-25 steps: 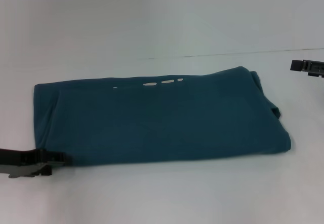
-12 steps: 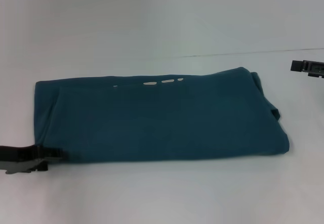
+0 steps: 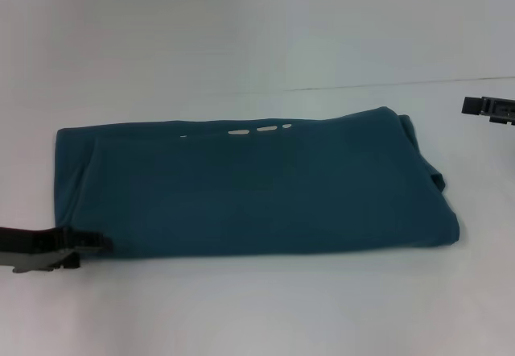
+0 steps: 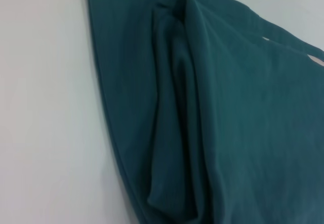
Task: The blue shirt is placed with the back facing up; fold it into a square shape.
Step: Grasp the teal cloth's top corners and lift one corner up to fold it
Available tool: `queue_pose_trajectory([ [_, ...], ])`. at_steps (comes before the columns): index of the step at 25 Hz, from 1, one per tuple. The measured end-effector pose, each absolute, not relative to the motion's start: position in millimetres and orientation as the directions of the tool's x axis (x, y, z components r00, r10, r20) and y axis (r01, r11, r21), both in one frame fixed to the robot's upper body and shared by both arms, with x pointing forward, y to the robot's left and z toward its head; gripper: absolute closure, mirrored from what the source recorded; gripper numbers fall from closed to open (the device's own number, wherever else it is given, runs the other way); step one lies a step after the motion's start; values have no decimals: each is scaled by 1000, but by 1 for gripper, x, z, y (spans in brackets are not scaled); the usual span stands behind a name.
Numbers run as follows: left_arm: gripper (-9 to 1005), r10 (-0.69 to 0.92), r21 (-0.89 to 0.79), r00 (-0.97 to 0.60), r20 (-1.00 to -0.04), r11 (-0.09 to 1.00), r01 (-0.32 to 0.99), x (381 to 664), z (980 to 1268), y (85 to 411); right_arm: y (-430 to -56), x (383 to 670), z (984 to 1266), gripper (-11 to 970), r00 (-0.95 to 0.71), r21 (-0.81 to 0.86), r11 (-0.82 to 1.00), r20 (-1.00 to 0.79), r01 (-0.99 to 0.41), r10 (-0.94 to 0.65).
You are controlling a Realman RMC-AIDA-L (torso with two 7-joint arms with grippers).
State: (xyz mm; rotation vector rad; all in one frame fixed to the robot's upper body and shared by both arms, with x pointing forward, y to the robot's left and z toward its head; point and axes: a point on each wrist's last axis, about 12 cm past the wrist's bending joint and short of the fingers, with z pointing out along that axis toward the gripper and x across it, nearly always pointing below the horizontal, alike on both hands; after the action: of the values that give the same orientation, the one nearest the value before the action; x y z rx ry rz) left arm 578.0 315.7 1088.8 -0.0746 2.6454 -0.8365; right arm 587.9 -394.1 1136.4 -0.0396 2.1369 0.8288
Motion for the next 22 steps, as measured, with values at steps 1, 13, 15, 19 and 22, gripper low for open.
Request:
queue_pose_trajectory([
  [1, 332, -158, -565, -933, -325, 823, 57, 578, 1089, 316, -394, 588, 1136, 37, -660, 547, 783, -710, -297, 245],
  [13, 348, -165, -554, -926, -341, 831, 55, 580, 1090, 318, -395, 584, 1133, 39, -664, 552, 782, -704, -289, 251],
  [15, 351, -167, -554, -925, -341, 831, 54, 581, 1090, 319, -396, 584, 1133, 39, -664, 552, 782, -704, -289, 252],
  [19, 356, -174, -554, -921, -348, 831, 53, 582, 1091, 319, -396, 584, 1133, 40, -664, 552, 783, -704, -288, 252],
  [22, 360, -175, -554, -919, -353, 831, 55, 583, 1092, 319, -395, 584, 1133, 40, -664, 552, 782, -704, -288, 252],
])
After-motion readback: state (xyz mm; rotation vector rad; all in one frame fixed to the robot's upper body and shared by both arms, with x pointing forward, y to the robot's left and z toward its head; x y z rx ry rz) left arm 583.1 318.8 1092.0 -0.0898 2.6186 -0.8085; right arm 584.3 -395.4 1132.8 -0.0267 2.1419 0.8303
